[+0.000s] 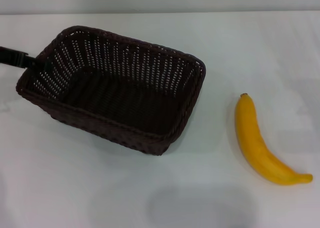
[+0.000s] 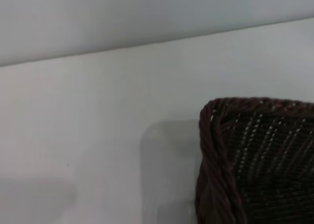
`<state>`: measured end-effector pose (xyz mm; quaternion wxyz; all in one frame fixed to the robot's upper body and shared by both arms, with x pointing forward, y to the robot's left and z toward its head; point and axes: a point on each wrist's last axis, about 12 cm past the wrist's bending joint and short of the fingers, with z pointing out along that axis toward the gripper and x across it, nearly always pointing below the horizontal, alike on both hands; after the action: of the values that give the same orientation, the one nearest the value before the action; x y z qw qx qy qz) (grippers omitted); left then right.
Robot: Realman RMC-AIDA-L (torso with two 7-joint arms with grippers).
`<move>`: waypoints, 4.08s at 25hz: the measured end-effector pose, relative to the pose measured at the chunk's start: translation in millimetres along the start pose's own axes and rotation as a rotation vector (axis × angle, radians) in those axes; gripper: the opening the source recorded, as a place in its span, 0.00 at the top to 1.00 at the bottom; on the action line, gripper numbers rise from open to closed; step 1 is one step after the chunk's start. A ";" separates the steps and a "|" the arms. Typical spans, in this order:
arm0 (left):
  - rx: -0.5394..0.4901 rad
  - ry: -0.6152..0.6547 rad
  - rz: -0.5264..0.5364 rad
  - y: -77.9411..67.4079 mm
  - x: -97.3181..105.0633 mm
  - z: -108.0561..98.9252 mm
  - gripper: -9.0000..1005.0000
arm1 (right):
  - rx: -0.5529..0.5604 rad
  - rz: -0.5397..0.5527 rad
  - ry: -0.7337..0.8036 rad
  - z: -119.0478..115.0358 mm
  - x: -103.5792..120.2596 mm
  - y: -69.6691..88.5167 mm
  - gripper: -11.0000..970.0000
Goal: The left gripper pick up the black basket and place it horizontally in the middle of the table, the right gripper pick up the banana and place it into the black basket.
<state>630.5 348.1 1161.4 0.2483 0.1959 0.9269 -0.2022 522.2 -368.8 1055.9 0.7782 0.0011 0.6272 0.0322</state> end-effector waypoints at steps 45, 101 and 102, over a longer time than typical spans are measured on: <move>0.078 -0.075 -0.283 -46.8 -22.3 1.2 0.84 | -0.030 -0.061 -0.108 18.6 -27.0 -14.0 0.13; 0.251 -0.443 -0.285 -7.6 29.6 -56.7 0.24 | -0.204 0.262 -0.035 -27.4 -62.3 -60.4 0.13; 0.258 -0.495 -0.260 -6.5 34.0 -62.0 0.24 | -0.244 0.292 0.007 -21.7 -69.9 -64.7 0.13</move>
<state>576.7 380.8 1194.2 0.4117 0.0505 0.8221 -0.3901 489.4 -437.8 1116.7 0.7574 -0.0023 0.6145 0.2205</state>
